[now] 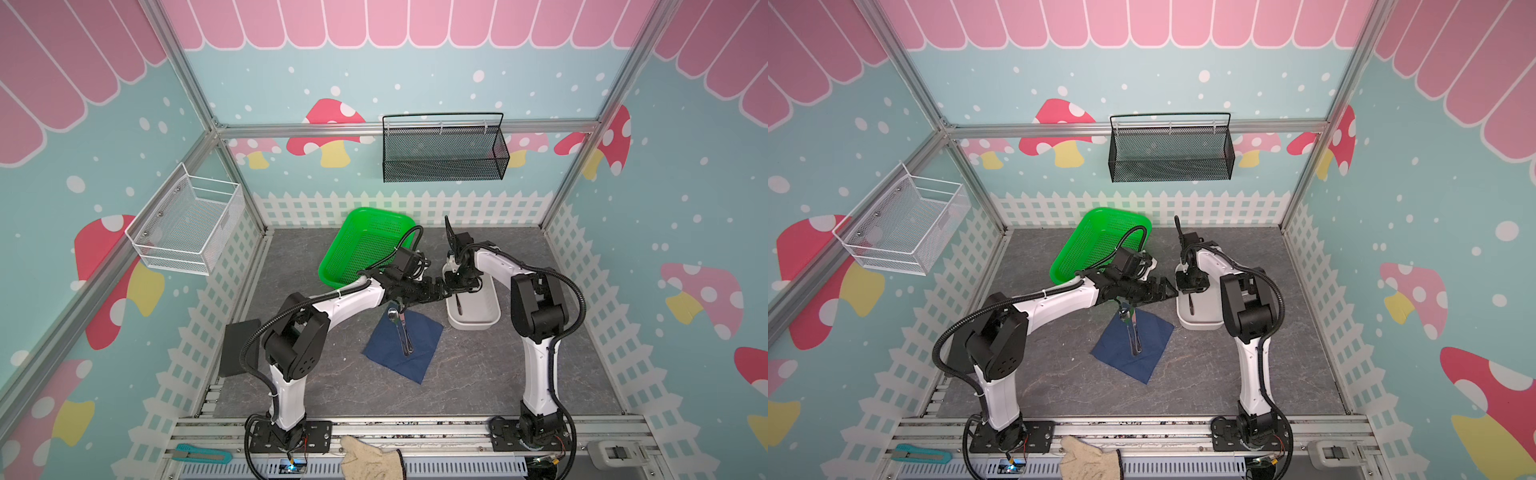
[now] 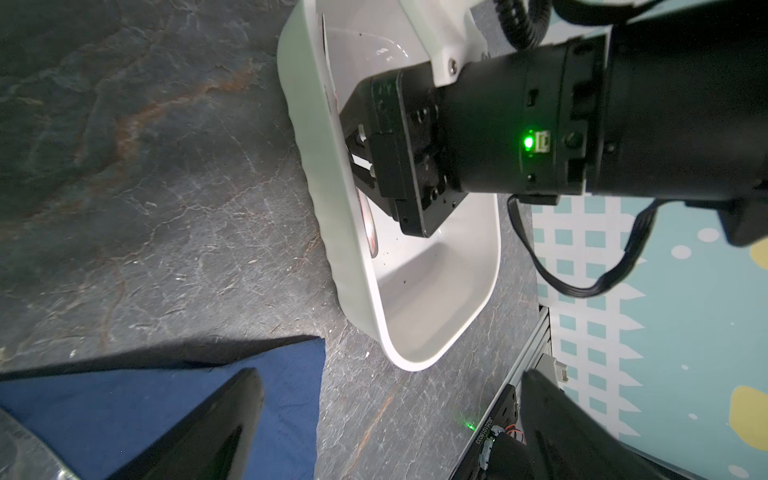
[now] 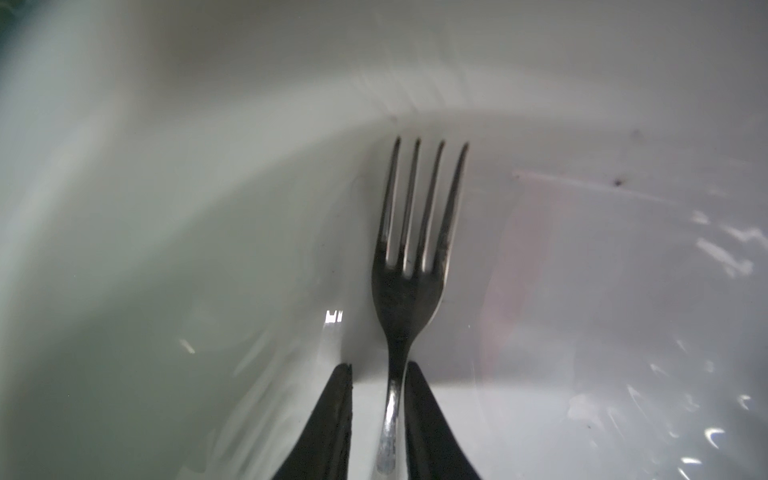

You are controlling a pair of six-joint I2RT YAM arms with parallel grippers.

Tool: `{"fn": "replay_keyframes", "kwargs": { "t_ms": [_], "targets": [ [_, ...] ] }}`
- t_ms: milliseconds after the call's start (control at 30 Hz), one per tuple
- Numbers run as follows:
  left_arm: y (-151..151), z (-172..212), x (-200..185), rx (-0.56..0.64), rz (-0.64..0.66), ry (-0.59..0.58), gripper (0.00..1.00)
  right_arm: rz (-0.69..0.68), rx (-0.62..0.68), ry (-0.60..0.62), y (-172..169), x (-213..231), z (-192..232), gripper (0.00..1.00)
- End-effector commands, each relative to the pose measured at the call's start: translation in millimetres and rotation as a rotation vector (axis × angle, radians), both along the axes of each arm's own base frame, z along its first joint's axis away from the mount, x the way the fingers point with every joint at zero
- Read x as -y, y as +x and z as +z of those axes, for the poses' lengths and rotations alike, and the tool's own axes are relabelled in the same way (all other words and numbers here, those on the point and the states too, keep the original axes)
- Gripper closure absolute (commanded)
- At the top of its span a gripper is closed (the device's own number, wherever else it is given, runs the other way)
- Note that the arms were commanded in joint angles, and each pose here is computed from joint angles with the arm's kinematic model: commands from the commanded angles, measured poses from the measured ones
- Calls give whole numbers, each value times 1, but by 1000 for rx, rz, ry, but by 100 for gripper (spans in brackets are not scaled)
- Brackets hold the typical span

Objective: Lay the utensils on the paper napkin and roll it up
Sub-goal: 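Lower the right gripper into the white tray and grasp the fork handle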

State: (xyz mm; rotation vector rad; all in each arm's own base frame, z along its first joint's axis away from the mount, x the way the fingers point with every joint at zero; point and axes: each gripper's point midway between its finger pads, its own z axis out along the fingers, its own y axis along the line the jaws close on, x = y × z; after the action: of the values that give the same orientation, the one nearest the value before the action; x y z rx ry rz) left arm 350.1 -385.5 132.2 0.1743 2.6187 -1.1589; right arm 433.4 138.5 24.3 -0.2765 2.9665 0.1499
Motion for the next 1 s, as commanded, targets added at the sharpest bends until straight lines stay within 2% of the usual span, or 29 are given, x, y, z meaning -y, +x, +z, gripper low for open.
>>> {"fn": "replay_keyframes", "kwargs": {
  "t_ms": [0, 500, 967],
  "targets": [
    [0, 7, 0, 22, -6, 0, 2, 6, -79, -87, -17, 14, -19, 75],
    [-2, 11, -4, 33, -5, 0, 1, 21, -121, -73, -33, 13, -29, 76],
    [-2, 13, -7, 44, 3, 5, 0, 26, -124, -81, -34, 15, -33, 79]
  ]
}}
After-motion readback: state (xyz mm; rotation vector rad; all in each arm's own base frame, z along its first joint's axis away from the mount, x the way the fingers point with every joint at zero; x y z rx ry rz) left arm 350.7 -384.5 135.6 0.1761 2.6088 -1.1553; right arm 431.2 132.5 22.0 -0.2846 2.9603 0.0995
